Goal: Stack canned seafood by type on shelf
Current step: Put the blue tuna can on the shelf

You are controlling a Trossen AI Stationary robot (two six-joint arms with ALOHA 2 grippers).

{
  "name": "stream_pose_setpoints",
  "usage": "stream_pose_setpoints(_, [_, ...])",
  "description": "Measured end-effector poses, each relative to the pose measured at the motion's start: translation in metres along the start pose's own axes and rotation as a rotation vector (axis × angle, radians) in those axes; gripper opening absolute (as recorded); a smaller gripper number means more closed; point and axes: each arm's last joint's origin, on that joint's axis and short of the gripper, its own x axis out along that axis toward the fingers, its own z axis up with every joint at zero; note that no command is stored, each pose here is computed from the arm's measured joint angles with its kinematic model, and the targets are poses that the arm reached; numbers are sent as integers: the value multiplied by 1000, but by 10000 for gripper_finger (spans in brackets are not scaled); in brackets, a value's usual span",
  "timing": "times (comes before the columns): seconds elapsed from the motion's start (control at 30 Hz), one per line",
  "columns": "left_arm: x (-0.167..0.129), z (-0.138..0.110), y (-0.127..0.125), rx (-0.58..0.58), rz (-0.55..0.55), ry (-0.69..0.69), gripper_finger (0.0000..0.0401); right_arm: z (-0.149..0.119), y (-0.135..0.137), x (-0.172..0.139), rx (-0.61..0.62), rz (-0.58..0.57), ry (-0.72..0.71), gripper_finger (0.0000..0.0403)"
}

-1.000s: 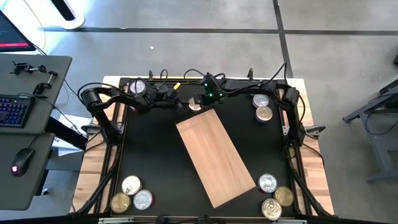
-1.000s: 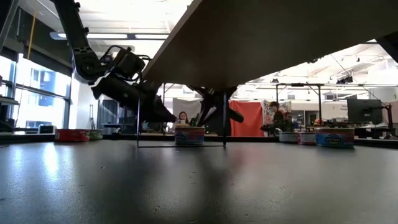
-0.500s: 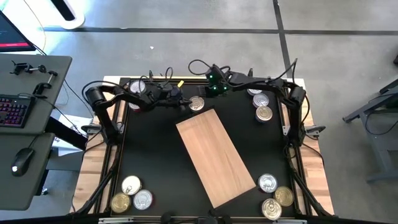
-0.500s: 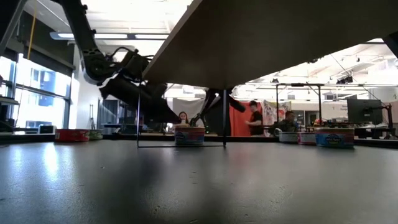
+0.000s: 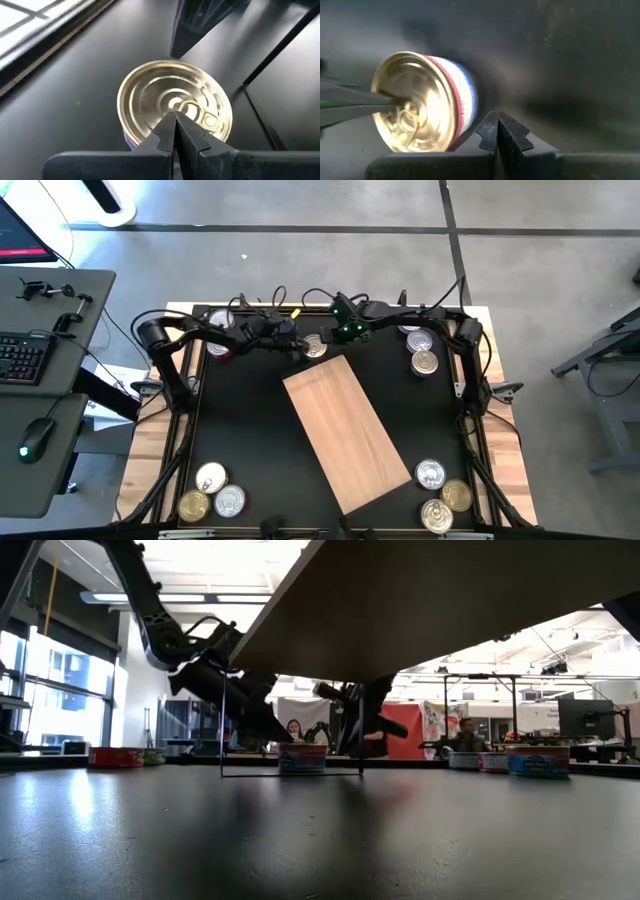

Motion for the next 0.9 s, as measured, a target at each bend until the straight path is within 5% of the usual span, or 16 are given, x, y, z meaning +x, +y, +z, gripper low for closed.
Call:
stream_pose_setpoints(0.5, [-1, -6, 1, 123, 3, 74, 0, 0, 6, 12, 28, 59, -21, 0])
stream_pose_setpoints(0.9, [0, -10, 1, 61, 23, 101, 0, -3, 29, 5, -2, 108, -31, 0])
